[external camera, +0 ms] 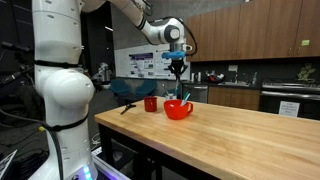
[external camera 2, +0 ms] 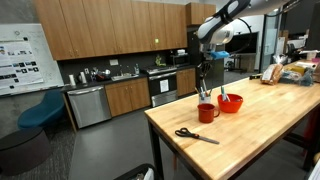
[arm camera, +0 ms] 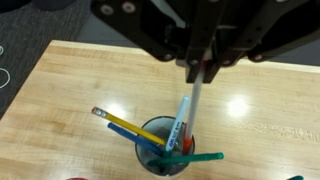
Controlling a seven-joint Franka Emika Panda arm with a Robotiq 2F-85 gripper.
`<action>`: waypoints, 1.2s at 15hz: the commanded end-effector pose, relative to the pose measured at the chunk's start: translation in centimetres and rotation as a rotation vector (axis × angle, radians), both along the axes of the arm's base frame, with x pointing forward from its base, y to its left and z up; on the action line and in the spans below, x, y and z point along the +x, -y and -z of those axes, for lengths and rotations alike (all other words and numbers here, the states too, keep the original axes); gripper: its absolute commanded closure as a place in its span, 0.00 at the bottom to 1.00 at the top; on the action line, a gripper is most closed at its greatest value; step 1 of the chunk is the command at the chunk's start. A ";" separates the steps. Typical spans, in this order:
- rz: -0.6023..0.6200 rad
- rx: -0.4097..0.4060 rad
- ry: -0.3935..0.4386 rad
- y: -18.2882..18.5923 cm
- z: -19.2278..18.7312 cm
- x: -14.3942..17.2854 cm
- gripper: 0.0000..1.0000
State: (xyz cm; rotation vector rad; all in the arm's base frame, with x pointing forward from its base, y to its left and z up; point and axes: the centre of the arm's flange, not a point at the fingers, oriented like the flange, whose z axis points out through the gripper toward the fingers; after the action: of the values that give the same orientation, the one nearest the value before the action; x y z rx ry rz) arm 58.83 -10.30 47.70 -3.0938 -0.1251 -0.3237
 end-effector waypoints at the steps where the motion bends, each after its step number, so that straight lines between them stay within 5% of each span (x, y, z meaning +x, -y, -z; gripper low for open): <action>1: 0.029 0.012 0.048 1.5 -3.2 -1.9 0.98; 9: 0.121 0.040 0.136 5.3 -7.6 -4.5 0.98; 18: 0.180 0.100 0.058 6.7 -5.0 -5.3 0.98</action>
State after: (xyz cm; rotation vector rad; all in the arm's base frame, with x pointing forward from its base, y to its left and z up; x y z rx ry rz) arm 54.25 -16.79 53.32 -3.0227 0.1252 -0.4532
